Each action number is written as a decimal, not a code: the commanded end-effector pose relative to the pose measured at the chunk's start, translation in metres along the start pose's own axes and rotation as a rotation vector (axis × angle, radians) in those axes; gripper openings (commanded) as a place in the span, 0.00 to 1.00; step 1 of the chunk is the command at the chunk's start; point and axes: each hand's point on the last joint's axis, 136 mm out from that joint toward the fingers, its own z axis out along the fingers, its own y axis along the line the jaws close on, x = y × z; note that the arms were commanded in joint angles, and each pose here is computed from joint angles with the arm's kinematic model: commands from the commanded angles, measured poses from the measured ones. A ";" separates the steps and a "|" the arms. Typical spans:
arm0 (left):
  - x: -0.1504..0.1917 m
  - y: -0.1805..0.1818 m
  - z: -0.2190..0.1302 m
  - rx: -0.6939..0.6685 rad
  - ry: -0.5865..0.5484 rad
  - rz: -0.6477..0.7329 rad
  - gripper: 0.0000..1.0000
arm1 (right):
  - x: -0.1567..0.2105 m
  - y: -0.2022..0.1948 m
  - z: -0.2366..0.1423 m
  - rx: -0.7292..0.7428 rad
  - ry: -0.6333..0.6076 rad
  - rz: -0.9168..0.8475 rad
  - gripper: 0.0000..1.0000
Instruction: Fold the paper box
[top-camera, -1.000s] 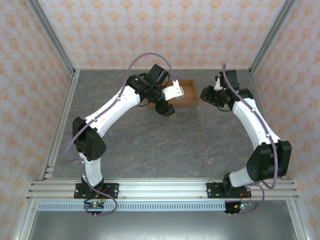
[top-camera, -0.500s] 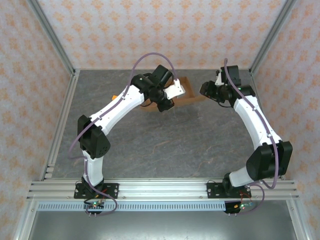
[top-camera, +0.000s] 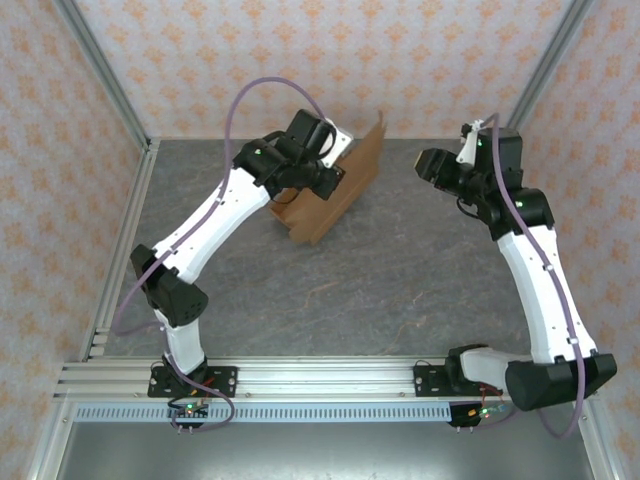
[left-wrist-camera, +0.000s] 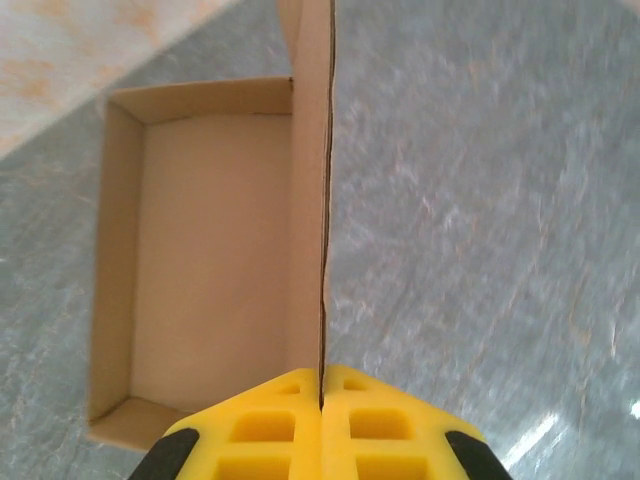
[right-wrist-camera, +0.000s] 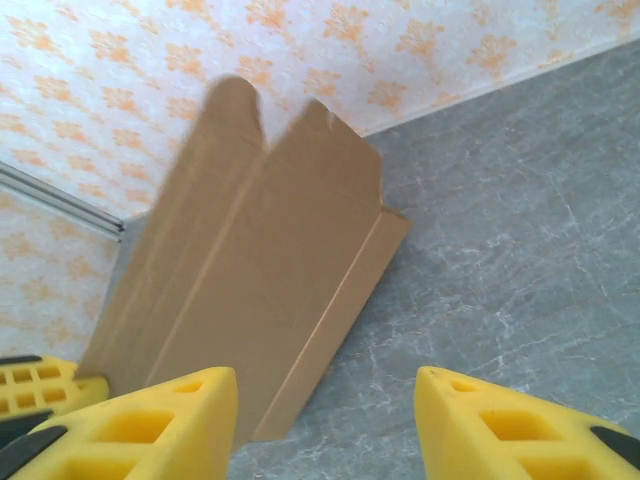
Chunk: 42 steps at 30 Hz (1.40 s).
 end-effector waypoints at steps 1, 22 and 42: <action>-0.039 0.011 -0.041 -0.055 -0.181 -0.210 0.00 | 0.020 0.004 0.000 -0.061 0.025 0.005 0.51; -0.030 0.047 -0.088 -0.390 -0.306 -0.912 0.00 | 0.137 0.099 0.006 -0.387 -0.156 -0.686 0.68; -0.013 0.048 -0.084 -0.405 -0.313 -1.152 0.00 | 0.135 0.108 0.054 -0.247 -0.373 -0.858 0.62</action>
